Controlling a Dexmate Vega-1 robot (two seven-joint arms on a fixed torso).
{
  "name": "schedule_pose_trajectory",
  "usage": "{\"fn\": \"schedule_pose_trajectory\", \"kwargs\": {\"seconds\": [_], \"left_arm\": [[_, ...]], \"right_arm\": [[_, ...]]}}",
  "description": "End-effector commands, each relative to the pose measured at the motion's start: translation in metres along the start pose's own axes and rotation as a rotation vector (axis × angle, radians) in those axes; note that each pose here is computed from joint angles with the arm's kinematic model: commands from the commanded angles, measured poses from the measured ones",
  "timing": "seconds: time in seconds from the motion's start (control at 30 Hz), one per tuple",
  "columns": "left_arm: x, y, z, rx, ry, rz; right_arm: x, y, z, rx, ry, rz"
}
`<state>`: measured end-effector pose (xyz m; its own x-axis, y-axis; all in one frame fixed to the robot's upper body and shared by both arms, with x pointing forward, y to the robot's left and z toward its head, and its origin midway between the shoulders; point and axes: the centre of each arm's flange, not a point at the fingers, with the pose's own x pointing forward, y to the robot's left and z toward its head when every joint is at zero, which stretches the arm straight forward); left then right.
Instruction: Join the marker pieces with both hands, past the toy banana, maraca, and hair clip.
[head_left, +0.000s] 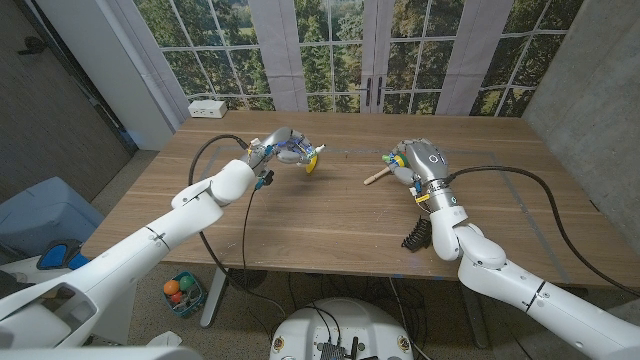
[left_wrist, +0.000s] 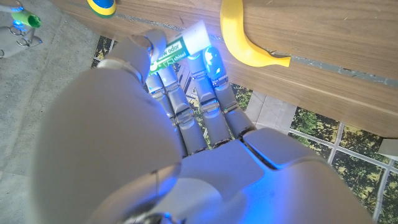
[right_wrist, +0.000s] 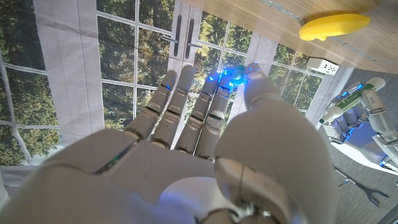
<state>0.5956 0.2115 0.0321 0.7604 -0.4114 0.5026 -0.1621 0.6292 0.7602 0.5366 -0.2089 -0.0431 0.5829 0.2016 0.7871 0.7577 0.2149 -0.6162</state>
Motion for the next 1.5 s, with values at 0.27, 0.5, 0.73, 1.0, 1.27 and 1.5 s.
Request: {"fn": "schedule_pose_trajectory", "kwargs": {"seconds": [0.27,0.5,0.73,1.0,1.27,1.5], "left_arm": [[0.011,-0.003,0.001,-0.002,-0.014,-0.022],[0.016,-0.004,0.002,-0.005,-0.021,-0.029],[0.02,-0.005,0.003,0.0,-0.028,-0.039],[0.024,-0.005,0.006,0.006,-0.04,-0.051],[0.028,-0.007,0.009,0.01,-0.046,-0.066],[0.031,-0.009,0.013,0.014,-0.052,-0.081]], "right_arm": [[0.024,-0.005,0.011,-0.012,-0.087,-0.018],[0.03,-0.006,0.016,-0.015,-0.118,-0.027],[0.034,-0.009,0.02,-0.025,-0.145,-0.042],[0.038,-0.013,0.025,-0.037,-0.178,-0.052],[0.04,-0.015,0.031,-0.048,-0.215,-0.053],[0.041,-0.016,0.035,-0.062,-0.24,-0.049]]}}
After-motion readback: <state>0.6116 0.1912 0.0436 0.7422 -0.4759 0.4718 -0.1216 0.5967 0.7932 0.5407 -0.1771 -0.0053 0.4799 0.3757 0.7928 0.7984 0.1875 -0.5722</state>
